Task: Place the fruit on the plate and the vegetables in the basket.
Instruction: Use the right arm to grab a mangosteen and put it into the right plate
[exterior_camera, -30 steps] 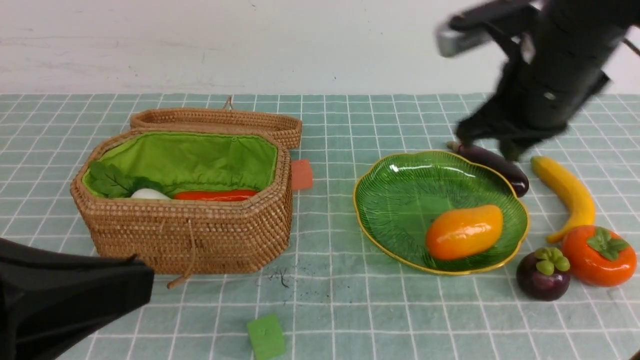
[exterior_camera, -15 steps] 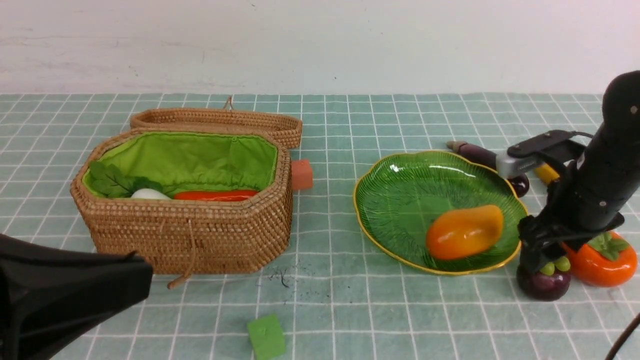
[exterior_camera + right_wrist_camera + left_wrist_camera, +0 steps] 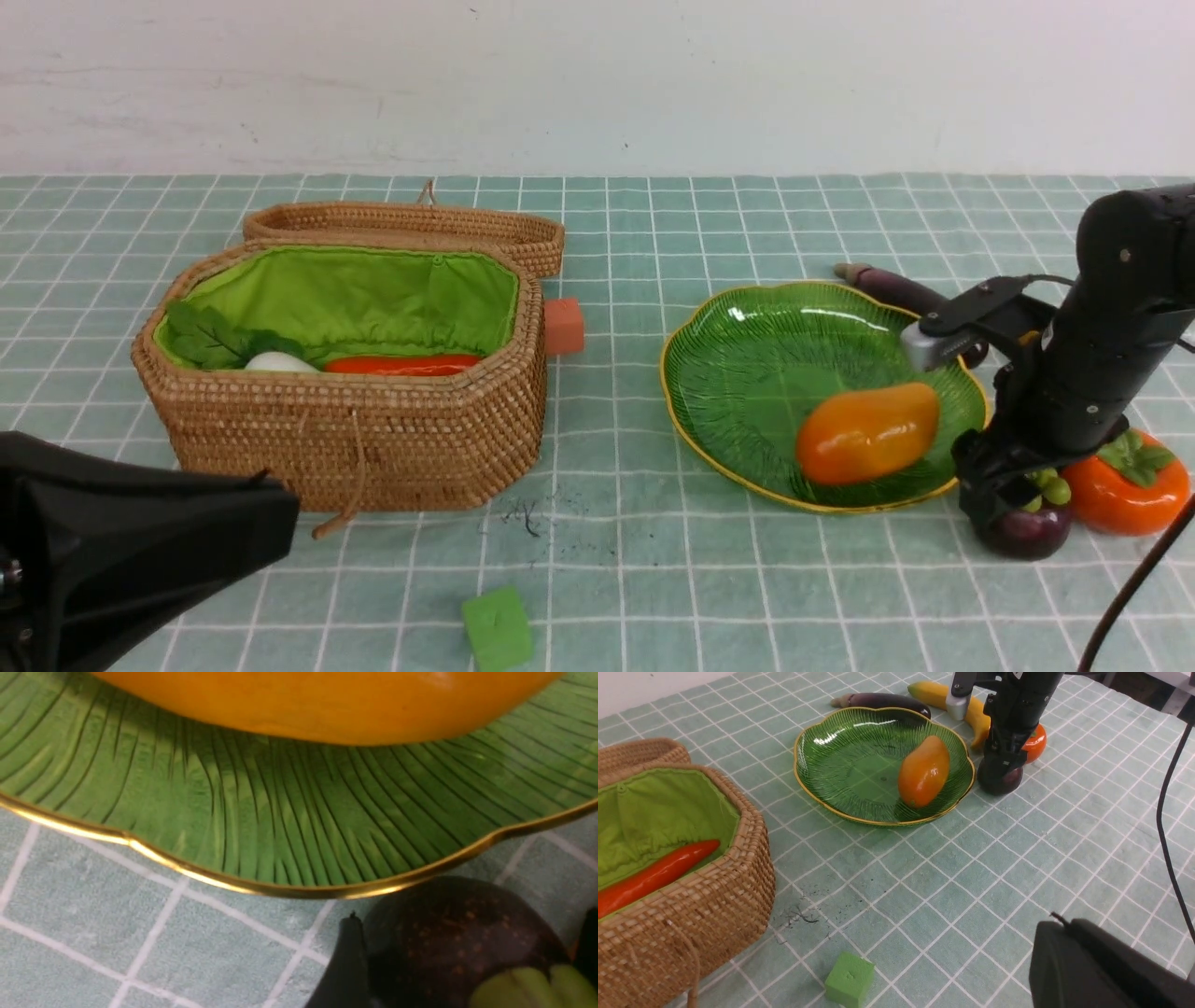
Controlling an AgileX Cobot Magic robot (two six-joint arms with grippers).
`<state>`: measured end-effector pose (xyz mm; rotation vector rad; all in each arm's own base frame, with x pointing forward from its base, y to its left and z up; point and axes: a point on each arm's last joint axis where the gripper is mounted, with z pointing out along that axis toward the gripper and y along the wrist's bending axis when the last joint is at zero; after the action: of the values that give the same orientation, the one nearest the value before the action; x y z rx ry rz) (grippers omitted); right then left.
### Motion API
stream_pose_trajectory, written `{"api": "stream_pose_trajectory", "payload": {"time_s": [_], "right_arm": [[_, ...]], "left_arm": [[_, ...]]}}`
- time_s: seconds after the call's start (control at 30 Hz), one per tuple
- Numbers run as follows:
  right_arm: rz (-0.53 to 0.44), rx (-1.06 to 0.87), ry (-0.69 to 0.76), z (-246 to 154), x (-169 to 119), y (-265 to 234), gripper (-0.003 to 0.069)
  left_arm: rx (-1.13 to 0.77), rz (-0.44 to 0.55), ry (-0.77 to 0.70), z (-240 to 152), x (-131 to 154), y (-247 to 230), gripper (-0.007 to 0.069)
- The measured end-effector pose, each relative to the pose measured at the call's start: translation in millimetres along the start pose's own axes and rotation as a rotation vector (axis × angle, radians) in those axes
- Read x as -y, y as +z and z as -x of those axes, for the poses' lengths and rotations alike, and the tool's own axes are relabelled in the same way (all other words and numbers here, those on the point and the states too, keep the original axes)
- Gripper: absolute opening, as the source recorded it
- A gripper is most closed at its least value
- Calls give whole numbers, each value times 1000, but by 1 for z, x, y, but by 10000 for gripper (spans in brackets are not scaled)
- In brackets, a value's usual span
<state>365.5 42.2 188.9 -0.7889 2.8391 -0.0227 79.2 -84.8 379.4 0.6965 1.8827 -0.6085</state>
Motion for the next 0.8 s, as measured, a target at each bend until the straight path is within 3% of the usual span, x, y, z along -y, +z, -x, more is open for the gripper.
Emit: {"api": "stream_pose_trajectory", "payload": {"time_s": [0.2,0.37,0.57,0.63,0.8], "right_arm": [[34,-47,11,0,-1,19,594],[86,-77,48,-3,-6,19,549],[94,-68,144,-1,-7,-23,549],[99,-24,187,3,-8,-44,549],[149,420,257,47,-14,-95,549]], "left_arm": [[1,1,2,0,0,0,-13],[3,2,2,0,0,0,-13],[10,6,10,1,-1,0,-13],[21,5,10,2,0,0,-13],[131,-6,10,12,1,-1,-13]]}}
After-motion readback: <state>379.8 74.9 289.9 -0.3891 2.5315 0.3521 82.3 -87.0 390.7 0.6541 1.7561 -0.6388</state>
